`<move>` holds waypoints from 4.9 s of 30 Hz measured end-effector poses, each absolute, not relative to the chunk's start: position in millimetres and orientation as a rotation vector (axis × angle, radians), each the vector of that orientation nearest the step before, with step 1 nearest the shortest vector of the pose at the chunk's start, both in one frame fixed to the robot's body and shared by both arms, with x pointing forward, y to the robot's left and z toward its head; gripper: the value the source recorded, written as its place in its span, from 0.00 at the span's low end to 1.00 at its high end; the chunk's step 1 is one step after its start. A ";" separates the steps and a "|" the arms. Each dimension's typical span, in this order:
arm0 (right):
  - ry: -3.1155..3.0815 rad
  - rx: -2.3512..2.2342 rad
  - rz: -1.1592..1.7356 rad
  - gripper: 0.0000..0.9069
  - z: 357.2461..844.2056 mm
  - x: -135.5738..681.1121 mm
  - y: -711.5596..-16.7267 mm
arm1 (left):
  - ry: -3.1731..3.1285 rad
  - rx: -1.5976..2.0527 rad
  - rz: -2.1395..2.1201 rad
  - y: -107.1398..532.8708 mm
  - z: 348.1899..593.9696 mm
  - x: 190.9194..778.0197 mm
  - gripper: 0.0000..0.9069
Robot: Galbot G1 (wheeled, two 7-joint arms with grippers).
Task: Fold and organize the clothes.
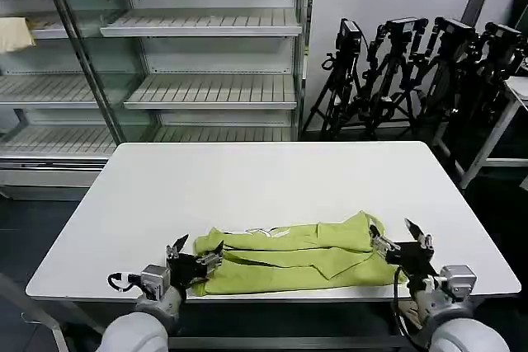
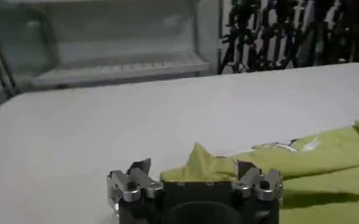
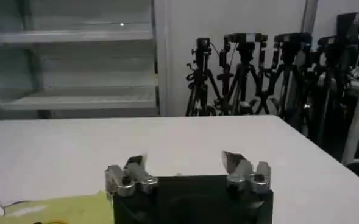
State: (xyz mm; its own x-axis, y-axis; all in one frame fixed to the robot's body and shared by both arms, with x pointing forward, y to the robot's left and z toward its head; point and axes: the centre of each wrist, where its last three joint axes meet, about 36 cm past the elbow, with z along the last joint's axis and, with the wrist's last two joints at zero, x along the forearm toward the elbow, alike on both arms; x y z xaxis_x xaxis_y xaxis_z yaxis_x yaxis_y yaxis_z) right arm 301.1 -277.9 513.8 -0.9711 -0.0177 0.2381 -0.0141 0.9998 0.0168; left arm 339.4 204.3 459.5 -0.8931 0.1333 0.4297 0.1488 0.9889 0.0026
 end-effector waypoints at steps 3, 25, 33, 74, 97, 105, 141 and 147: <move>-2.908 0.012 -0.027 1.00 515.9 294.3 -277.9 | -2.677 -0.167 -0.003 196.4 453.4 339.9 1.00; -2.930 -0.038 -0.040 1.00 527.4 263.5 -275.5 | -2.635 -0.049 0.260 171.1 433.3 329.7 0.04; -2.939 -0.036 -0.031 1.00 534.0 257.4 -276.1 | -2.619 -0.059 0.436 169.6 433.9 322.3 0.04; -2.965 -0.114 -0.040 1.00 541.9 248.9 -284.3 | -2.569 -0.251 0.920 245.7 522.8 360.6 0.04; -2.974 -0.101 -0.056 1.00 540.0 248.4 -284.0 | -2.388 -0.457 0.917 102.7 483.7 384.0 0.04; -2.976 -0.096 -0.061 1.00 542.2 245.7 -282.0 | -2.387 -0.474 0.883 76.7 478.3 396.1 0.07; -2.986 -0.051 -0.078 1.00 542.8 249.0 -272.5 | -2.534 -0.466 0.815 146.5 485.4 376.8 1.00; -2.981 -0.046 -0.091 1.00 539.5 247.8 -267.7 | -2.528 -0.426 0.721 160.7 475.3 371.7 1.00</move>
State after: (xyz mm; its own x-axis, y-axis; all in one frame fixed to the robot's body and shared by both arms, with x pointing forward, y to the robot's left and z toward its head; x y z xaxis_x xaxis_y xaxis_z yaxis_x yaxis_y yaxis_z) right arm 247.8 -267.7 539.5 -0.9869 0.0260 0.1594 0.0357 0.9977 0.0583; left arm 371.7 160.7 475.3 -0.8393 0.4112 0.3557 0.1618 0.8134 -0.5587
